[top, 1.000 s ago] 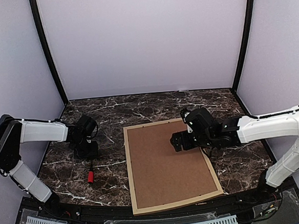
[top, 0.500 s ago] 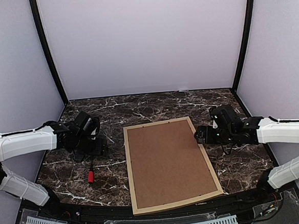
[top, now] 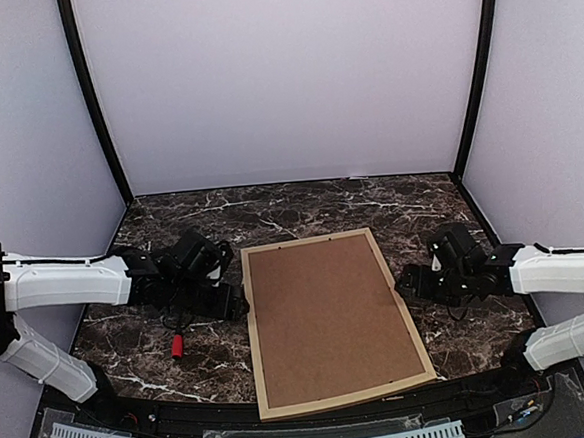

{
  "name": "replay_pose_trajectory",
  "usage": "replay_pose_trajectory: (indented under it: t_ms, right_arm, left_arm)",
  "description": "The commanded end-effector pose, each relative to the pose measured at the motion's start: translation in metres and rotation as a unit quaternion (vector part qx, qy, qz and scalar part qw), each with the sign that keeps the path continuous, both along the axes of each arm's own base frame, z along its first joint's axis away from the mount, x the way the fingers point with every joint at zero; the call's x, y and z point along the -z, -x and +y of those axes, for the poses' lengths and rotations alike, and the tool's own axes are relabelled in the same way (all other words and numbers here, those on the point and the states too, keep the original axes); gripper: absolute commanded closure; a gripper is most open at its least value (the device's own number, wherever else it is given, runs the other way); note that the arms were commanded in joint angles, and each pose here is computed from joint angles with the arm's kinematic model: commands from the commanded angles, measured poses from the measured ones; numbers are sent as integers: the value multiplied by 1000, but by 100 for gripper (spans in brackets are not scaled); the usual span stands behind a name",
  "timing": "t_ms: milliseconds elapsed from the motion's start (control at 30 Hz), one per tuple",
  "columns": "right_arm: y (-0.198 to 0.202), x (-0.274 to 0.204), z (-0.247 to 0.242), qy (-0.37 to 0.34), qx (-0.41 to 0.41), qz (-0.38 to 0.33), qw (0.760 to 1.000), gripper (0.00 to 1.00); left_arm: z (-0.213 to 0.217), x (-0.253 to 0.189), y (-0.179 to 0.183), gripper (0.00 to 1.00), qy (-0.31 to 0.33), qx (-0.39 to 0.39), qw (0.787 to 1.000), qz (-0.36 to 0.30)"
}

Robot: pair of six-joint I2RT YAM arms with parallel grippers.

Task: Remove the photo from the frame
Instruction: Rotate the photo frame at the center of the board.

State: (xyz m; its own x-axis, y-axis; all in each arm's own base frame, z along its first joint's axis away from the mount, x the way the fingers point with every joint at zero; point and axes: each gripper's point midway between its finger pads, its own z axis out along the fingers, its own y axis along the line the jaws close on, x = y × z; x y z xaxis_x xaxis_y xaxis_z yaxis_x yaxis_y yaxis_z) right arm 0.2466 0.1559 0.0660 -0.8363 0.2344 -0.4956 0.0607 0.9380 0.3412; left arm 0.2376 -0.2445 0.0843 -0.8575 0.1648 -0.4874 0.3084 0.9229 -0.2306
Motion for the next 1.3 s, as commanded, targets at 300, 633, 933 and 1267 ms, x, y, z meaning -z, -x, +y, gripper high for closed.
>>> replay_pose_trajectory:
  t_ms: [300, 633, 933, 1267]
  right_arm:
    - [30, 15, 18, -110, -20, 31, 993, 1]
    - [41, 22, 27, -141, -42, 52, 988, 2]
    - [54, 9, 56, -228, -83, 63, 968, 6]
    - [65, 1, 86, -267, -111, 74, 954, 7]
  left_arm:
    - [-56, 29, 17, 32, 88, 28, 994, 61]
    - [-78, 46, 10, 36, 102, 38, 991, 76]
    - [-92, 49, -7, 39, 92, 39, 993, 63]
    - [-107, 54, -65, 39, 84, 52, 995, 31]
